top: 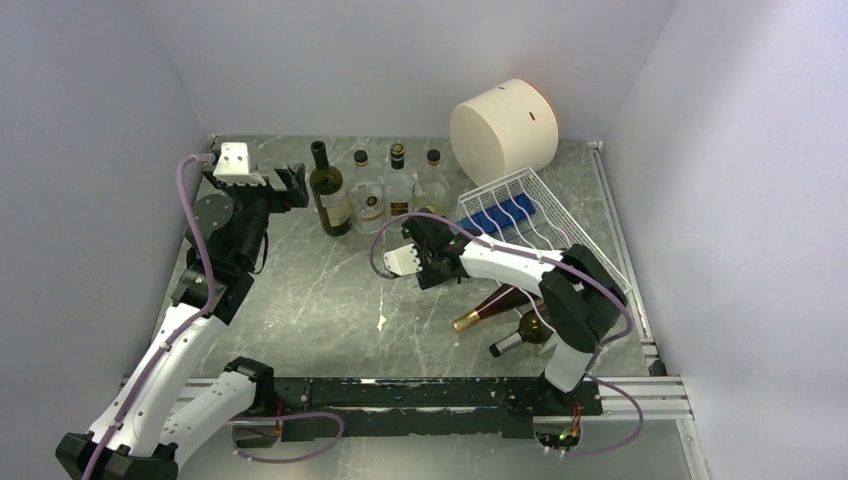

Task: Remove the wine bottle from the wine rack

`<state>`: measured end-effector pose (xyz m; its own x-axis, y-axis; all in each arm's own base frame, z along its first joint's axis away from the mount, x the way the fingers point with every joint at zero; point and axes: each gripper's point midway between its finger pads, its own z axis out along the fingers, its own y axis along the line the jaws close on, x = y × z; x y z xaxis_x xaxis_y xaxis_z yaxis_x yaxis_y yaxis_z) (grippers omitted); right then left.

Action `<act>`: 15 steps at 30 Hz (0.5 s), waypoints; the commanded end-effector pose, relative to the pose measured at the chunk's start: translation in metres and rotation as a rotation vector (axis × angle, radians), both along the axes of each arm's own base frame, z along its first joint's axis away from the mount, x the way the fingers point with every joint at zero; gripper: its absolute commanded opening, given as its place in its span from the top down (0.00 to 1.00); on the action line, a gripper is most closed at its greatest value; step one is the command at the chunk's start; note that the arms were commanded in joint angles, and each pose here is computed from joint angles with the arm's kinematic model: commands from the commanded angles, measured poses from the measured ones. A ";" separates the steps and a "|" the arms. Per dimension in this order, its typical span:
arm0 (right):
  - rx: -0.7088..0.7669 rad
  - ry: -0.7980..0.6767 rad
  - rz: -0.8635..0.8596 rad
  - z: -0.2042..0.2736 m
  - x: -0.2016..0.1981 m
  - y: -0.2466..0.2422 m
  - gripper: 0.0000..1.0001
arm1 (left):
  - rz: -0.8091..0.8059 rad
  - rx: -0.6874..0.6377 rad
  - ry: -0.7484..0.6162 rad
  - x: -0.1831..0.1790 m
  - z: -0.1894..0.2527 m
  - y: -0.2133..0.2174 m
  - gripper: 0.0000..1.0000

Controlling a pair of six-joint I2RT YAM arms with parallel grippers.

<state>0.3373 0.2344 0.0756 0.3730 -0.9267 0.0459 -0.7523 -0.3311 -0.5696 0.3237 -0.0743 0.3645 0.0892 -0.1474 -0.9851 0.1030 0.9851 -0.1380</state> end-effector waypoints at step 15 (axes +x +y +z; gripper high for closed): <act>-0.125 -0.042 -0.038 -0.033 0.033 -0.014 0.16 | -0.014 -0.011 -0.043 -0.005 0.019 -0.002 0.05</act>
<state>0.3630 0.2240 0.0463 0.3351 -0.9317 0.1402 -0.7486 -0.3536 -0.5608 0.3237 -0.0744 0.3645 0.0891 -0.1474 -0.9851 0.1034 0.9850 -0.1380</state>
